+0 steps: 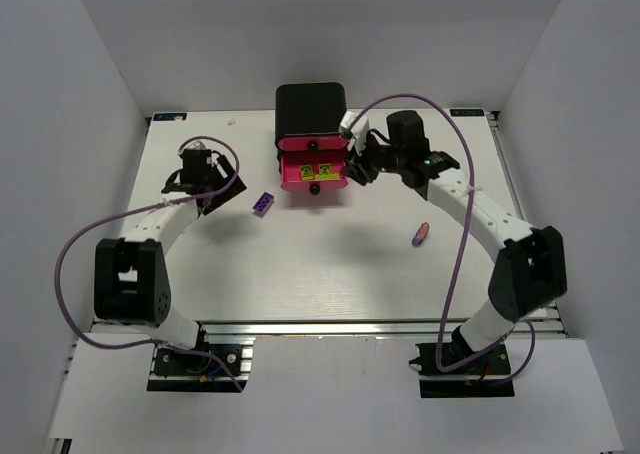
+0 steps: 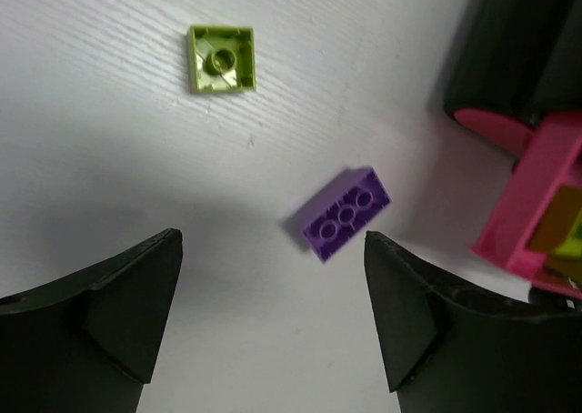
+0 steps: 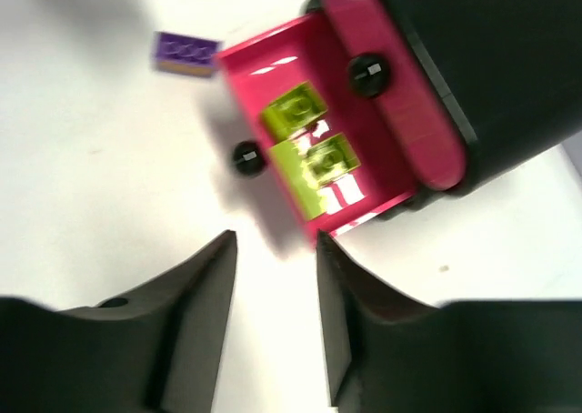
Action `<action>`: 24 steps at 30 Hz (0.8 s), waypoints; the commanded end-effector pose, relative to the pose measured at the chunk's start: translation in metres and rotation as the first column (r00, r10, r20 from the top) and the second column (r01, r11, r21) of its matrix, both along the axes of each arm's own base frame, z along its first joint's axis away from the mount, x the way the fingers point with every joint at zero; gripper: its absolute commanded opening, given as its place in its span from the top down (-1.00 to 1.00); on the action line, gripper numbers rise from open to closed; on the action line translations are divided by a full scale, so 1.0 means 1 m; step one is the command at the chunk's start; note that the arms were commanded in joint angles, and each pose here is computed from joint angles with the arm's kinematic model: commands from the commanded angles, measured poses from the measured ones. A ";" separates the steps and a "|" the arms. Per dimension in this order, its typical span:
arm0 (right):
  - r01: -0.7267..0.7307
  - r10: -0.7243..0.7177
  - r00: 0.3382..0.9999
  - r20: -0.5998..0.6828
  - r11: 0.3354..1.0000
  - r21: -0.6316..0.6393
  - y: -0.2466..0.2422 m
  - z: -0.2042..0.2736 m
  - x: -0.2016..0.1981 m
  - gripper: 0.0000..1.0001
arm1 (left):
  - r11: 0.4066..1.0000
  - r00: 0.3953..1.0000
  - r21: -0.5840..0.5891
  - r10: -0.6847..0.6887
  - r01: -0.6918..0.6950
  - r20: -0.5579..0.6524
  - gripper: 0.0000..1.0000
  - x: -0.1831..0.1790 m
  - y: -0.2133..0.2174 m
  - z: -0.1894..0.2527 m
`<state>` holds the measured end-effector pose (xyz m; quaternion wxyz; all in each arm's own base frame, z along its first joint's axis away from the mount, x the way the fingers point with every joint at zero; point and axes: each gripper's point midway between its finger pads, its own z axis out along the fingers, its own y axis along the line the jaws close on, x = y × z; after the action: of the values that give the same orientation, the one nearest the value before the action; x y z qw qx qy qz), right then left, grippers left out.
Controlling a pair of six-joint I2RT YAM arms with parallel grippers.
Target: Sort the legos into containers by color
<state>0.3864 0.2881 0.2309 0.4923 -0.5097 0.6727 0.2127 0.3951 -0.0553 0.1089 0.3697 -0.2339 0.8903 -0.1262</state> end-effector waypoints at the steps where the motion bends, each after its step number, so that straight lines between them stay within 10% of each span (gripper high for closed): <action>1: -0.072 0.074 0.997 -0.007 0.988 0.136 0.001 0.037 -0.039 0.05 | 0.999 0.998 0.002 0.050 -0.050 -0.028 -0.81 0.023 0.007 -0.002; 17: -0.148 0.160 0.987 -0.023 0.953 0.264 -0.029 0.051 -0.119 -0.07 | 0.970 0.970 0.231 0.122 -0.071 -0.211 -0.56 0.084 0.039 -0.073; 24: -0.134 0.148 0.988 -0.033 0.954 0.269 -0.036 0.049 -0.116 -0.07 | 0.970 0.971 0.236 0.118 -0.067 -0.210 0.31 0.085 0.039 -0.076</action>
<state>0.2715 0.2526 0.2694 0.5072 -0.4804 0.6288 0.3414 0.4771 -0.0204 0.0261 0.2902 -0.2461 0.9247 0.0117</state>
